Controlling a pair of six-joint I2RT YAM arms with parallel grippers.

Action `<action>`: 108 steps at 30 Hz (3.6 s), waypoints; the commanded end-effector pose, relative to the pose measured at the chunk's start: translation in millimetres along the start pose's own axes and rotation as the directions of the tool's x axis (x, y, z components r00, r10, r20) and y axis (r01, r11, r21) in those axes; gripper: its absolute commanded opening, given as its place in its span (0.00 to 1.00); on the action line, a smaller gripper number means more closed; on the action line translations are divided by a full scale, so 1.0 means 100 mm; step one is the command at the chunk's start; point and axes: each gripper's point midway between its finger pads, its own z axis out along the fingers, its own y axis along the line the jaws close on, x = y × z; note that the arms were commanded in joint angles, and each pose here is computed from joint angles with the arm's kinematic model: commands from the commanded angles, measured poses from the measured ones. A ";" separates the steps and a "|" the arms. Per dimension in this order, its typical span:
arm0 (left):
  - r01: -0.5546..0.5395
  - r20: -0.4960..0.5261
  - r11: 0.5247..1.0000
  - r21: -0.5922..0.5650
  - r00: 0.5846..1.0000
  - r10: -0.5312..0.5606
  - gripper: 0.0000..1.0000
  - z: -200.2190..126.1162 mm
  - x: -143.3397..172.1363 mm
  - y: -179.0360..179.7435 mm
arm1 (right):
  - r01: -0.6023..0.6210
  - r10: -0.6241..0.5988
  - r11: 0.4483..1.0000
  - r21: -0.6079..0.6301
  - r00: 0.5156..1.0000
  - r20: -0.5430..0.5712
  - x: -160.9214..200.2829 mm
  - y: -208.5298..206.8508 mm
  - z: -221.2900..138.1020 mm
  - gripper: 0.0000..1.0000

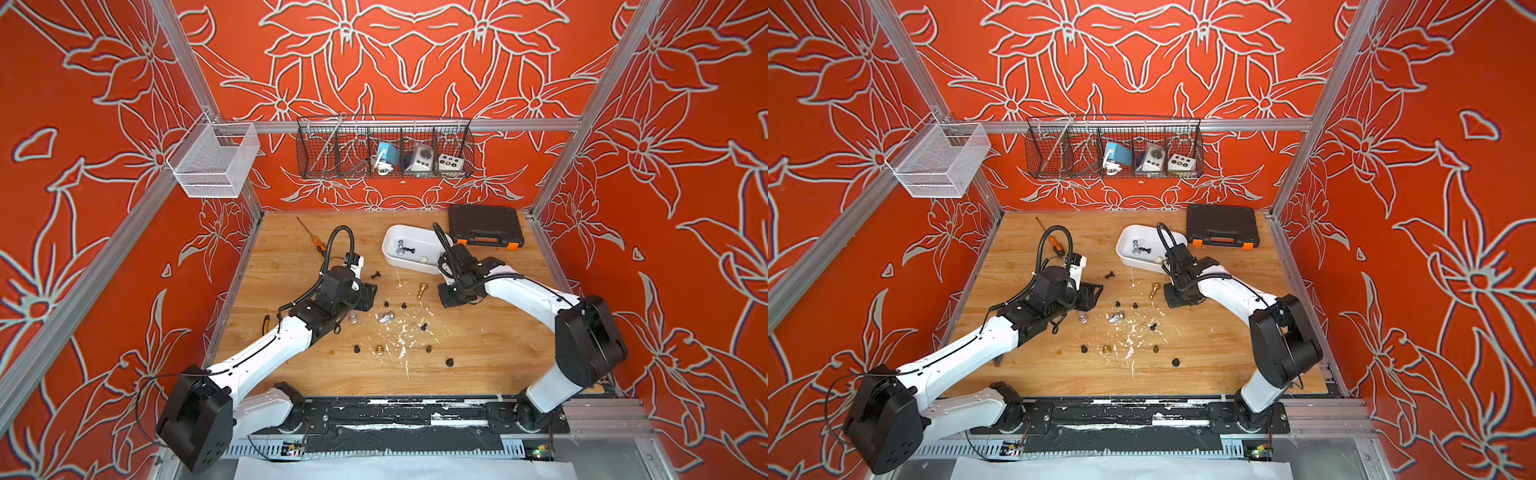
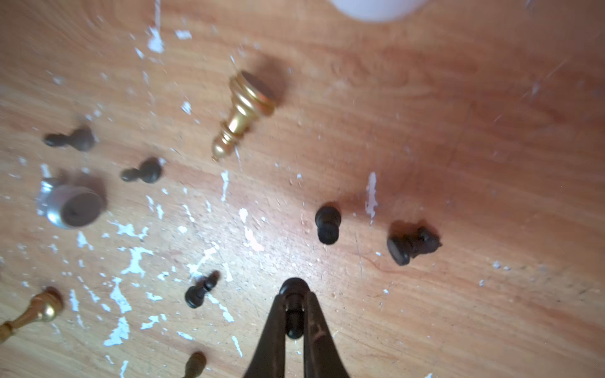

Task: Put the chess pieces into the storage box
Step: Pick up the chess piece at the center of the board, then place the chess piece in the storage box, then pick up the chess piece at the center of the board.

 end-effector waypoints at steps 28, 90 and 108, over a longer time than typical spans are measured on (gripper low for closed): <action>0.027 0.011 0.999 0.024 1.000 -0.028 0.53 -0.21 0.12 0.03 | -0.164 0.178 0.983 -0.080 0.960 0.215 -1.90 -0.15 0.24 0.09; 0.044 -0.044 0.999 -0.029 0.998 -0.045 0.53 -0.18 0.32 0.15 | -0.120 0.174 0.970 -0.213 0.950 0.259 -1.32 0.00 -0.45 0.29; 0.046 -0.113 0.992 -0.115 0.992 -0.059 0.54 -0.17 0.58 0.34 | -0.128 0.167 0.976 -0.176 0.959 0.227 -0.64 -0.10 -0.48 0.30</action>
